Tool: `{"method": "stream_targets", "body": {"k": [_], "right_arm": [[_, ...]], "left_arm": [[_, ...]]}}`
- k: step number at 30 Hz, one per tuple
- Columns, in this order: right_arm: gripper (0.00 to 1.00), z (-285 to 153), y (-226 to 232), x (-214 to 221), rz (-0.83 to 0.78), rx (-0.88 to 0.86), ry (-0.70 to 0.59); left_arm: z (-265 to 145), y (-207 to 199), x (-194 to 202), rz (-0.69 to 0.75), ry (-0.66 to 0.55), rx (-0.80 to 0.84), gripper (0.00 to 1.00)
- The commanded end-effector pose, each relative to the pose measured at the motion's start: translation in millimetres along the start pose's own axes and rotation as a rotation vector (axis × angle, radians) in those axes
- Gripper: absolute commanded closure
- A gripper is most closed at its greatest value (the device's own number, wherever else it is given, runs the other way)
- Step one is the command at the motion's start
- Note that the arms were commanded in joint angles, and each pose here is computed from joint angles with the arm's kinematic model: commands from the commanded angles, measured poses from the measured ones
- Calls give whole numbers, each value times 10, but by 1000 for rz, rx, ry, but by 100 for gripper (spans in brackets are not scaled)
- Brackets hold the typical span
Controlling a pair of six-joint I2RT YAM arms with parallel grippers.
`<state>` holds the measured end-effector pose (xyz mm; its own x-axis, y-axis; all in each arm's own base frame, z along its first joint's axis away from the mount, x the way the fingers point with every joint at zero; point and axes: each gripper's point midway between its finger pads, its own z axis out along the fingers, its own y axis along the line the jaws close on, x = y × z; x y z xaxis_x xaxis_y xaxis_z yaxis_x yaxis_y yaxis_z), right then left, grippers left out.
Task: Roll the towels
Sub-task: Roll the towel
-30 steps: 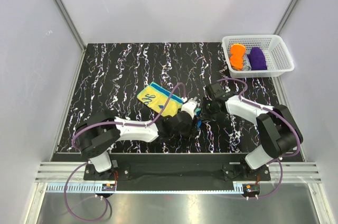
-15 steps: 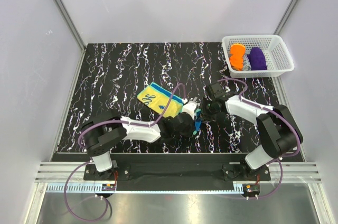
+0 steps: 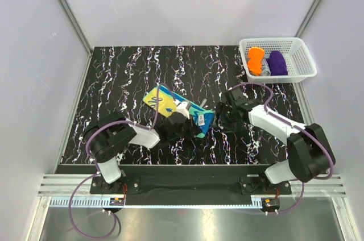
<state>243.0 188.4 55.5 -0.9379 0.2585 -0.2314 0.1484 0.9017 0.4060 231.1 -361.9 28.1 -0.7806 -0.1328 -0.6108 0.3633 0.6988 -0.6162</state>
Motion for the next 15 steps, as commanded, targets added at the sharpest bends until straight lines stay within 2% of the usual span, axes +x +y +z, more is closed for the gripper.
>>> {"method": "stream_targets", "body": {"k": [1,3,8,10,15], "right_arm": [[32,-203,12,-135,-22,32,-77],[32,-215,39,-129,-19,10,-84],[32,-194,315,-89,-19,-202,-122],[31,-166,415,-98,-21,-289,-152],[34,84,476,-103,-3,-358,-149]], "left_arm": [[-91,-45,-17,-99,12,104,100],[-105,-92,-71,-165,2,156,100],[-203,-146,-166,-300,0,311,100],[-218,-169,-192,-329,5,333,100],[-251,-189,-255,-391,17,366,100]]}}
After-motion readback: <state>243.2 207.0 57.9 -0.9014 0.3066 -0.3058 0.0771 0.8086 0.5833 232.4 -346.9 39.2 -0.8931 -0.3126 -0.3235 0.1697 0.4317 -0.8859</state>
